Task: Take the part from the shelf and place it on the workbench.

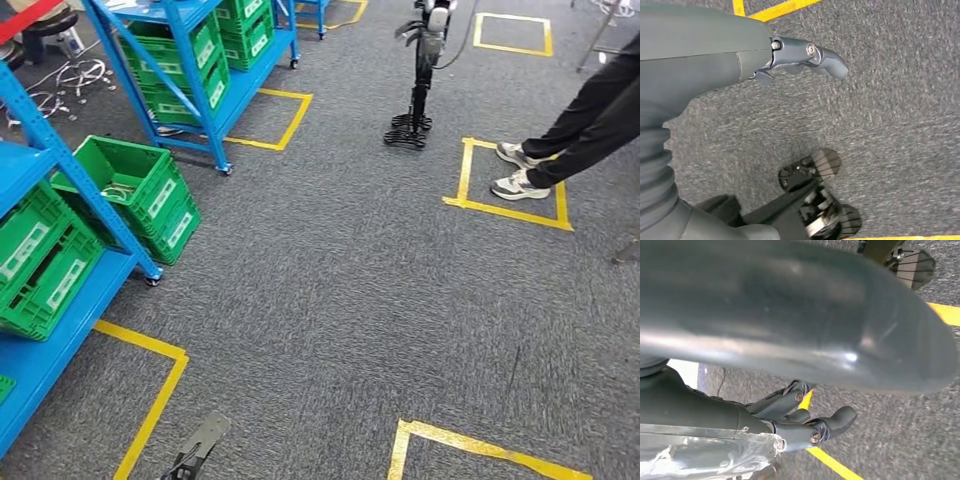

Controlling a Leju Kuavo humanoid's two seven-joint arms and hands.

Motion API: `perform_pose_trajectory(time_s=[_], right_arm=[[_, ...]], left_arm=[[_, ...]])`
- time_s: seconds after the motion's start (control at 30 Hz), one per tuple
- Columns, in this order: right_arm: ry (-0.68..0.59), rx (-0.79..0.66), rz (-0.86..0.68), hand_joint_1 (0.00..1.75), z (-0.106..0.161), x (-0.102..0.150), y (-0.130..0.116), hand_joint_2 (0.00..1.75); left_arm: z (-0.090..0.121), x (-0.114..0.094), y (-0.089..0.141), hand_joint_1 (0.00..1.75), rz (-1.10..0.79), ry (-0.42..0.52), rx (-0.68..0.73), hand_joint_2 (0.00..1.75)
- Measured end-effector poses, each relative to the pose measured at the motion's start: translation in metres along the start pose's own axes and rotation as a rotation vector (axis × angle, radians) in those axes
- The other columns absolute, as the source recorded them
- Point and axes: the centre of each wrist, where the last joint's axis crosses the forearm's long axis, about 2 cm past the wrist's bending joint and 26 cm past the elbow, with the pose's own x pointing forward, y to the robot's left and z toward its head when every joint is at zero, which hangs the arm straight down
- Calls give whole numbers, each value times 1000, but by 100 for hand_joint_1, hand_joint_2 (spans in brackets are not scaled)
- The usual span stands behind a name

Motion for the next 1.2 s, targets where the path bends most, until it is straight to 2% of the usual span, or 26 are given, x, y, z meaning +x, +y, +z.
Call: perform_pose_trajectory(time_s=[1.2], right_arm=[[-14,-17,-1,0,-2,-2,-6,0]], left_arm=[[-2,13,-8,0,27,-24,-1,175]])
